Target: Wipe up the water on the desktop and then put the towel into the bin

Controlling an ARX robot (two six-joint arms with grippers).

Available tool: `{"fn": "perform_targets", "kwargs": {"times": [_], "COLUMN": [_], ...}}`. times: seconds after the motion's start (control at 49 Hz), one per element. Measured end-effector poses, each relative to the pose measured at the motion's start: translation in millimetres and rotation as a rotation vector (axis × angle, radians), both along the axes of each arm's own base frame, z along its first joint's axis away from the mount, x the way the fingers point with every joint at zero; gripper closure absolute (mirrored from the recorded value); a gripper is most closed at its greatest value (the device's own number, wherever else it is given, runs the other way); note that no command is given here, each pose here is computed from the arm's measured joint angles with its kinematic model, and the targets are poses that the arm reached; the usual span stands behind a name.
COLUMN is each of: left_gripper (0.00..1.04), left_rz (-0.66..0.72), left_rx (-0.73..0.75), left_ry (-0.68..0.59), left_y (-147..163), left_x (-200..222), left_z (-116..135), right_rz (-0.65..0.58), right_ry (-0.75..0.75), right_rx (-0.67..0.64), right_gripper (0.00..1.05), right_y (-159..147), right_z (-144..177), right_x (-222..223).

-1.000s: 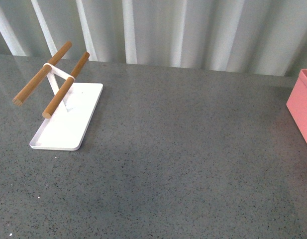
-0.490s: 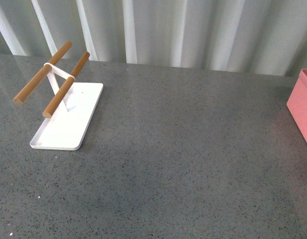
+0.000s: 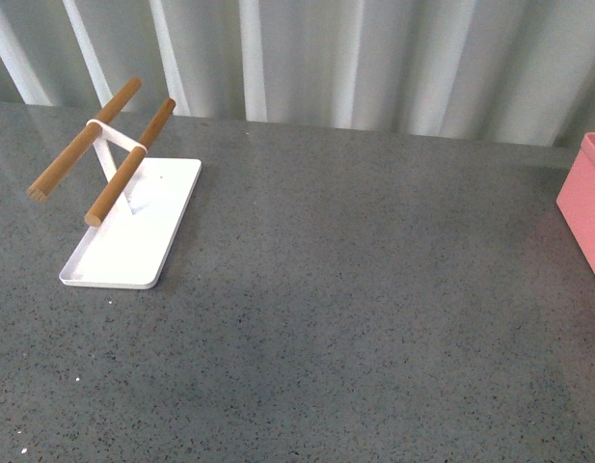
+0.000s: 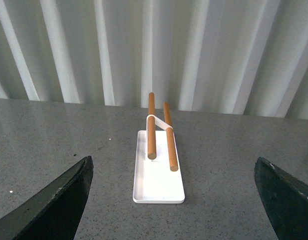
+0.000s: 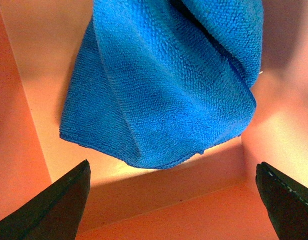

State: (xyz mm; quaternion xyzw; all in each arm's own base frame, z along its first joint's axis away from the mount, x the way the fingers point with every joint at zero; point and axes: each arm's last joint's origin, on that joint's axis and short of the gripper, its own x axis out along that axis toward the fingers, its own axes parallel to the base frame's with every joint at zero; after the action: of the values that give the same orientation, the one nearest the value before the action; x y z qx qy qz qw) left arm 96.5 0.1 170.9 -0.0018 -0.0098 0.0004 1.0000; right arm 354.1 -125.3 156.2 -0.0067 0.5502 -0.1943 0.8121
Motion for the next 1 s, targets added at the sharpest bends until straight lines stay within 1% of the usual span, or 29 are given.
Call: {"fn": "perform_targets", "kwargs": {"times": [0.204, 0.286, 0.347, 0.429, 0.469, 0.673, 0.796, 0.857, 1.0], "left_gripper": [0.07, 0.07, 0.07, 0.07, 0.07, 0.07, 0.07, 0.07, 0.07], "left_rz": [0.0, 0.001, 0.001, 0.0, 0.001, 0.001, 0.0, 0.0, 0.001], "left_rx": [0.0, 0.0, 0.0, 0.0, 0.0, 0.0, 0.0, 0.0, 0.0], "left_ry": [0.0, 0.0, 0.0, 0.0, 0.0, 0.0, 0.0, 0.0, 0.0], "left_y": [0.0, 0.0, 0.0, 0.0, 0.0, 0.0, 0.0, 0.0, 0.0], "left_x": [0.0, 0.0, 0.0, 0.0, 0.0, 0.0, 0.0, 0.0, 0.0], "left_z": [0.0, 0.0, 0.0, 0.0, 0.0, 0.0, 0.0, 0.0, 0.0], "right_rz": [-0.013, -0.021, 0.0, 0.032, 0.038, 0.038, 0.045, 0.045, 0.064], "right_ry": [-0.012, -0.054, -0.11, -0.207, -0.233, -0.317, -0.384, -0.415, -0.483], "right_rx": [0.008, -0.011, -0.001, -0.027, -0.026, -0.016, -0.063, -0.089, -0.101], "right_gripper": [0.07, 0.07, 0.07, 0.07, 0.07, 0.07, 0.07, 0.07, 0.07], "right_y": [-3.9, -6.0, -3.5, 2.7, 4.9, 9.1, 11.3, 11.6, 14.4], "right_z": [2.3, 4.7, 10.1, 27.3, 36.2, 69.0, 90.5, 106.7, 148.3], "right_x": [0.4, 1.3, 1.3, 0.4, -1.0, -3.7, -0.8, 3.0, 11.6]}}
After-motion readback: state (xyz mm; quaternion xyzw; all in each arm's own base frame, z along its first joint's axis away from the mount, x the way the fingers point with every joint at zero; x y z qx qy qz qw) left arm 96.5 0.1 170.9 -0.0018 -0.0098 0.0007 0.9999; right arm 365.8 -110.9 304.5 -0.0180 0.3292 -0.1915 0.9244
